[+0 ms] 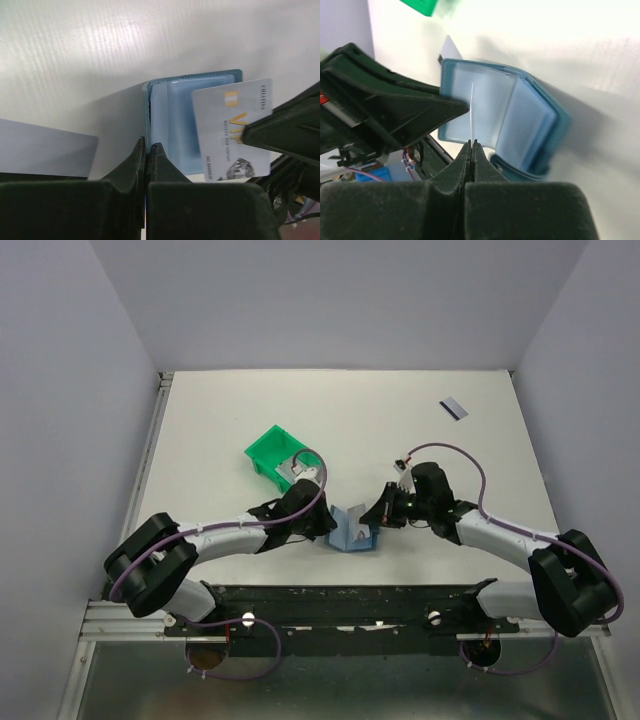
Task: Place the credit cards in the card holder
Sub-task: Turn over the card slot in the card holder, then insert the credit card into the card holder.
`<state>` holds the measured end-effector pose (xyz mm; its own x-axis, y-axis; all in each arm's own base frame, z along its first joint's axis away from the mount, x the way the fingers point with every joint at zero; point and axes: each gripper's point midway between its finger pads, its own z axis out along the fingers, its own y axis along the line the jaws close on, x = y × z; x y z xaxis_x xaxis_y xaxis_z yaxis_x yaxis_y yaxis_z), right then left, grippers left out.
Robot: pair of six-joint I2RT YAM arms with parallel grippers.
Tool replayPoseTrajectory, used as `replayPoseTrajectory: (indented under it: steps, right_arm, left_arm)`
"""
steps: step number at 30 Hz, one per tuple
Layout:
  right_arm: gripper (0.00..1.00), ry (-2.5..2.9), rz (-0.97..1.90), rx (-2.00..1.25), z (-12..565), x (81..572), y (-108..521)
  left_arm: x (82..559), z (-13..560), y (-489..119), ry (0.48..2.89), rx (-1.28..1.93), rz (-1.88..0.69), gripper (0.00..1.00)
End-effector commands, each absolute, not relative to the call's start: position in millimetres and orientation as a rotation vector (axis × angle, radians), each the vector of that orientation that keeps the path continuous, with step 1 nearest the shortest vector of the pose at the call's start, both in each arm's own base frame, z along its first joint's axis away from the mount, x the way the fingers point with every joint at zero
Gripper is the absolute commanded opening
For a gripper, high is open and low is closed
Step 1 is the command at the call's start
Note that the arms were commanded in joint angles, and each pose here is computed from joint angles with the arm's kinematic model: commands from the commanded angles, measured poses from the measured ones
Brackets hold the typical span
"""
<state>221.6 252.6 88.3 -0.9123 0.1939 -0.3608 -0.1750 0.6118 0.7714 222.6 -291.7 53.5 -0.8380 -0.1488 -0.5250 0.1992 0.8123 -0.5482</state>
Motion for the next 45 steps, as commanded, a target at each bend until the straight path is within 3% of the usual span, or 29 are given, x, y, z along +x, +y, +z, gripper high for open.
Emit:
replayPoseTrajectory:
  steps: [1, 15, 33, 45]
  right_arm:
    - [0.0, 2.507, 1.114, 0.037, 71.8, 219.4, 239.9]
    - [0.0, 2.594, 0.911, 0.052, 53.3, 220.5, 219.0]
    - [0.01, 2.627, 0.894, 0.082, 45.8, 219.2, 229.5]
    - [0.2, 2.634, 0.918, 0.068, 40.2, 214.3, 235.5]
  left_arm:
    - [225.7, 71.6, -309.4, 2.365, -0.114, -0.884, 0.0]
    - [214.5, 56.0, -301.1, 2.358, -0.256, -0.864, 0.0]
    - [203.4, 50.5, -312.2, 2.365, -0.286, -0.887, 0.0]
    - [202.4, 53.4, -314.3, 2.359, -0.295, -0.884, 0.0]
